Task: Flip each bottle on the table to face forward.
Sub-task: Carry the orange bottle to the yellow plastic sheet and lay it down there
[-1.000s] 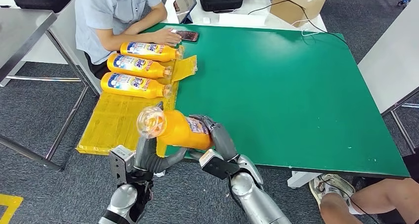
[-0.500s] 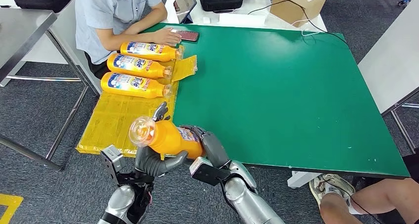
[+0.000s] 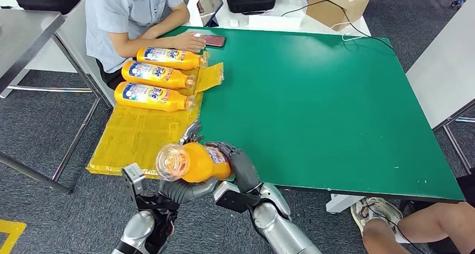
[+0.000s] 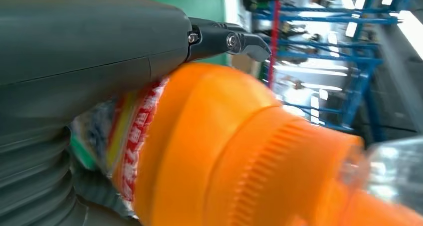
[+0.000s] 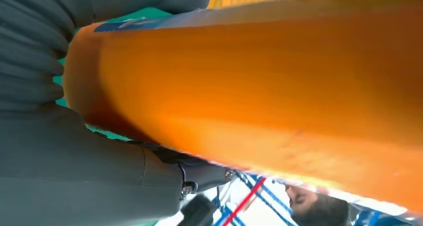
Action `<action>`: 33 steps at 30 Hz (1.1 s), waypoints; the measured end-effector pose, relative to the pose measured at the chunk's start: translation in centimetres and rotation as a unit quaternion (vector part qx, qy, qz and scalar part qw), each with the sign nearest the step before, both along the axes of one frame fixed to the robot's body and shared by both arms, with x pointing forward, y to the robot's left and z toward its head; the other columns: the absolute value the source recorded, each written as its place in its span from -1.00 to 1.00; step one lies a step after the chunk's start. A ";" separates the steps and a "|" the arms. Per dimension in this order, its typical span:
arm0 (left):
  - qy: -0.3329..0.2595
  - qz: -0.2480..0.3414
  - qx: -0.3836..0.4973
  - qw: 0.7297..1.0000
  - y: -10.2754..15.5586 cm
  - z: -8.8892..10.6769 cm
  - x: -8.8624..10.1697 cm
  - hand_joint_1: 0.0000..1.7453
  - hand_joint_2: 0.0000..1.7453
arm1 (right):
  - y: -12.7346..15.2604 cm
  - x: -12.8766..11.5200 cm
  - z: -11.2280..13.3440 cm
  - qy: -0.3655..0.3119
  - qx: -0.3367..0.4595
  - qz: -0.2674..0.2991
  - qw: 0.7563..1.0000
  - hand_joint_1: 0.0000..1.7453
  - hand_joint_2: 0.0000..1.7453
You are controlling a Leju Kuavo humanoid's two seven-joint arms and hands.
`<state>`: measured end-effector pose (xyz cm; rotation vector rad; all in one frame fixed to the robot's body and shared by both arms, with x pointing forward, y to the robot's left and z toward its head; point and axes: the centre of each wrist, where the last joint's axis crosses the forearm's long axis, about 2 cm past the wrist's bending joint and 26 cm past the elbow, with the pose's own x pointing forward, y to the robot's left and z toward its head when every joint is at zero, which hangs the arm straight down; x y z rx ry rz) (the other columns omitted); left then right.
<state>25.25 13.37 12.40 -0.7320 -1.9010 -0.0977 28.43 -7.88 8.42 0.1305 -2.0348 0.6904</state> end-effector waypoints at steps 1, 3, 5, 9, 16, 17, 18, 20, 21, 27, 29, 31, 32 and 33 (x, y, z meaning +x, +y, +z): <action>0.006 0.003 0.008 1.000 0.0 0.0 0.0 0.54 1.00 | 0.0 0.0 0.1 -0.006 -0.005 -0.002 1.000 1.00 1.00; 0.018 0.005 0.017 1.000 -0.1 -0.1 0.1 1.00 1.00 | 0.1 0.1 0.2 -0.015 -0.014 -0.004 1.000 0.94 1.00; 0.027 0.005 0.019 0.999 -0.2 -0.2 0.2 1.00 1.00 | 0.2 0.1 0.2 -0.018 -0.016 -0.003 1.000 0.82 1.00; 0.029 0.005 0.019 0.999 -0.2 -0.2 0.2 1.00 1.00 | 0.2 0.1 0.3 -0.018 -0.017 -0.002 1.000 0.62 1.00; 0.051 0.051 0.019 0.997 -0.6 -0.4 0.5 1.00 1.00 | 0.8 -0.1 0.1 -0.008 -0.028 0.001 1.000 -0.13 1.00; 0.056 0.051 0.014 0.997 -0.6 -0.4 0.5 1.00 1.00 | 0.8 -0.1 0.0 -0.006 -0.029 0.001 1.000 -0.42 1.00; 0.059 0.051 0.011 0.997 -0.7 -0.5 0.5 1.00 1.00 | 0.9 -0.1 0.0 -0.005 -0.030 0.002 1.000 -0.71 1.00; 0.066 0.048 -0.002 0.997 -0.8 -0.5 0.6 1.00 1.00 | 1.0 -0.2 -0.1 -0.005 -0.029 0.004 1.000 -1.00 1.00; 0.071 0.046 -0.014 0.996 -0.8 -0.4 0.6 1.00 1.00 | 1.1 -0.3 -0.1 -0.005 -0.027 0.008 1.000 -1.00 1.00; 0.091 0.033 -0.075 0.992 -0.9 -0.2 1.0 1.00 1.00 | 1.7 -0.4 0.0 -0.018 -0.018 0.031 0.999 -1.00 -0.50; 0.093 0.036 -0.078 0.992 -0.8 -0.2 1.1 1.00 1.00 | 1.8 -0.3 0.1 -0.023 -0.018 0.033 0.999 -1.00 -1.00; 0.094 0.048 -0.073 0.992 -0.7 -0.1 1.4 1.00 1.00 | 1.9 -0.3 0.2 -0.030 -0.020 0.029 0.999 -1.00 -1.00; 0.093 0.062 -0.064 0.992 -0.6 0.0 1.7 1.00 1.00 | 1.9 -0.3 0.2 -0.034 -0.022 0.025 0.999 -1.00 -1.00; 0.090 0.080 -0.049 0.991 -0.4 0.1 2.1 1.00 1.00 | 1.9 -0.3 0.2 -0.038 -0.025 0.021 0.999 -1.00 -1.00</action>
